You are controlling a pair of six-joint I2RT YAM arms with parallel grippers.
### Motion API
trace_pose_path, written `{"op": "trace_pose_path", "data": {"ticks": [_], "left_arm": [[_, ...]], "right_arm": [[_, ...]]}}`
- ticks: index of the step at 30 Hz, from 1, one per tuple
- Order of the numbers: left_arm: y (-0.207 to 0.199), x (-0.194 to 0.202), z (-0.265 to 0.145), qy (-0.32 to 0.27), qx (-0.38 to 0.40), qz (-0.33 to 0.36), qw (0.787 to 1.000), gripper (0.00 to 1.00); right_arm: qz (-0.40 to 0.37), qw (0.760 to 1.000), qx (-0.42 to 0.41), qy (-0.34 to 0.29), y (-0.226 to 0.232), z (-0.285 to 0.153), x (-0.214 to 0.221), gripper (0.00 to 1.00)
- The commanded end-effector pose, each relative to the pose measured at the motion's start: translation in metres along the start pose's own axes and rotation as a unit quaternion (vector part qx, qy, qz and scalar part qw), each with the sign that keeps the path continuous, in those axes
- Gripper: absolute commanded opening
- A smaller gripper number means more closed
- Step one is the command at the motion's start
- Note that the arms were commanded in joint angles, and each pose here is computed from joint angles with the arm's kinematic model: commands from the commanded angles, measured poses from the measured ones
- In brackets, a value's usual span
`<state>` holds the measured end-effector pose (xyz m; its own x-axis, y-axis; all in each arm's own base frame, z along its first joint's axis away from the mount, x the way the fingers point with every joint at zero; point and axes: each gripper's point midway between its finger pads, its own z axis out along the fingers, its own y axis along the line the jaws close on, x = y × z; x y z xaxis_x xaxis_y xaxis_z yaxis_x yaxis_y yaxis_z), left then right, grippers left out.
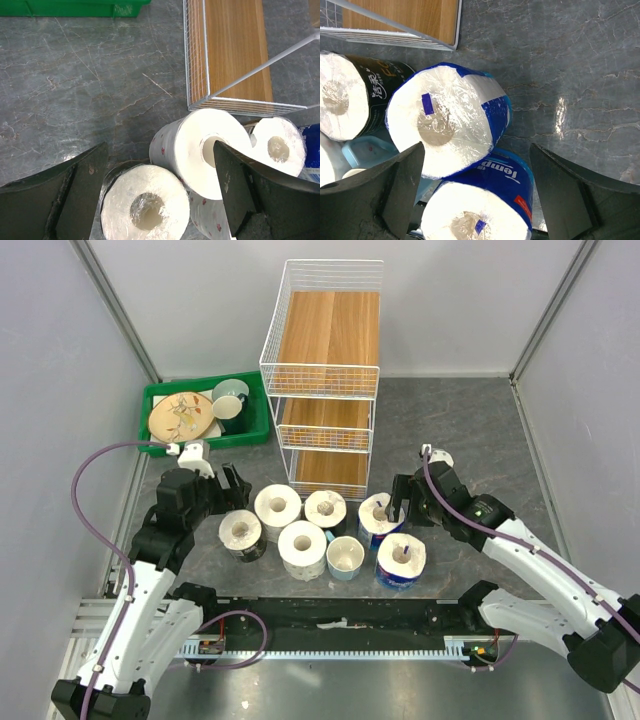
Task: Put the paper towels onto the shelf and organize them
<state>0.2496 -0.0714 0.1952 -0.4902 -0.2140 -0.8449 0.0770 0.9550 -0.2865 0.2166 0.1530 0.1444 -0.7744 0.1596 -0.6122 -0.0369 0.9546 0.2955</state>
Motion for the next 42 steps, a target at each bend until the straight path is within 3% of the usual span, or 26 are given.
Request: {"op": "trace_pose_path", "data": {"ticks": [1,30,42], "left_arm": [[-0.007,-0.005,0.0,-0.009,0.02,0.023,0.999,0.93],[-0.014,-0.004,-0.002,-0.011,0.043,0.034,0.998,0.93],[-0.016,-0.003,-0.002,-0.01,0.048,0.036,0.998,0.93]], "right_arm": [[0.011,1.0,-0.005,-0.022,0.006,0.003,-0.01,0.93],[0.006,1.0,0.018,0.011,0.001,0.046,0.01,0.74],[0.003,0.999,0.029,0.02,-0.004,0.053,0.019,0.71]]}}
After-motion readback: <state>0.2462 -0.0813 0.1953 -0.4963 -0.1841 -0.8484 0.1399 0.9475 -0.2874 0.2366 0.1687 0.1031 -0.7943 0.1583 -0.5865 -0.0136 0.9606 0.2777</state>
